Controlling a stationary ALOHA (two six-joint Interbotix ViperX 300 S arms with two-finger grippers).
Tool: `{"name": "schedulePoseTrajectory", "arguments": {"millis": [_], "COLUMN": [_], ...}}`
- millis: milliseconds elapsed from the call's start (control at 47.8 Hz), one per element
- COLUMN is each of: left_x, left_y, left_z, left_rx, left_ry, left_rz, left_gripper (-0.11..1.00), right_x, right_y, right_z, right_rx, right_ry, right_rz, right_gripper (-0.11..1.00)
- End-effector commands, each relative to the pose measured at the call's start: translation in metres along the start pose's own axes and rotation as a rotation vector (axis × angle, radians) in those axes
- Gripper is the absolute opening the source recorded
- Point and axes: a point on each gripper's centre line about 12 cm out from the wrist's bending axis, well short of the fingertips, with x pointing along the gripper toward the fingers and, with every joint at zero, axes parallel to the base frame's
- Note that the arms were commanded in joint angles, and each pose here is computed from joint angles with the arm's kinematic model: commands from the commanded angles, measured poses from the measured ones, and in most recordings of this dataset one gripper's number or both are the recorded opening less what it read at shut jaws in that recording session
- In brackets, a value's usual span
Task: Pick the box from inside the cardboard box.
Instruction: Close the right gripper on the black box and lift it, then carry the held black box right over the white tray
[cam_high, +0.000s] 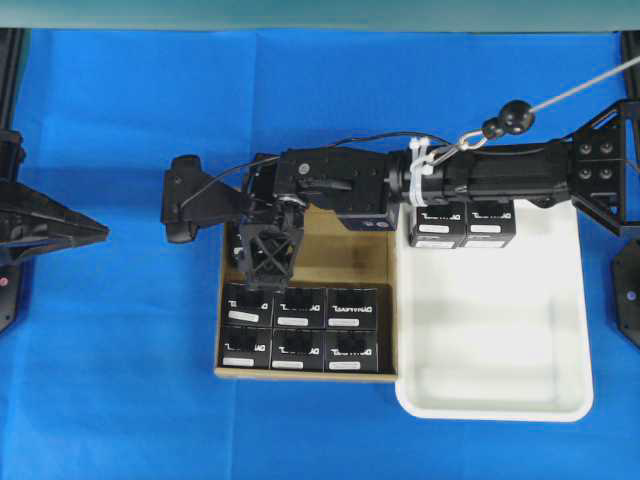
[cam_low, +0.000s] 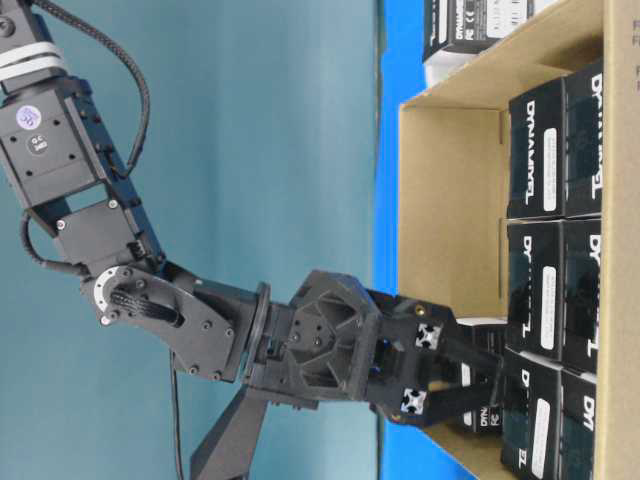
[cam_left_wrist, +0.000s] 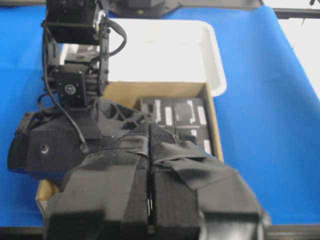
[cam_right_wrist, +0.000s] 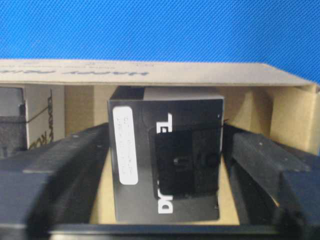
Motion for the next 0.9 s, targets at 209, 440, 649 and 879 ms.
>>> {"name": "schedulePoseTrajectory", "arguments": {"millis": [209, 440, 649, 879], "left_x": [-0.001, -0.001, -0.001, -0.001], "left_y": [-0.001, -0.001, -0.001, -0.001], "left_z": [0.012, 0.012, 0.013, 0.012], "left_rx": [0.003, 0.003, 0.003, 0.005], "left_ry": [-0.031, -0.031, -0.035, -0.025], "left_rz": [-0.002, -0.002, -0.002, -0.002], "left_gripper": [-0.06, -0.06, -0.06, -0.06], "right_x": [-0.016, -0.061, -0.103, -0.156], "right_y": [0.002, 0.003, 0.002, 0.004], "right_z": [0.01, 0.021, 0.02, 0.017], "right_rx": [0.055, 0.062, 0.059, 0.056], "right_ry": [-0.029, -0.048, -0.015, -0.068], "right_rz": [0.0, 0.005, 0.01, 0.005], "right_gripper": [0.62, 0.62, 0.62, 0.62]}}
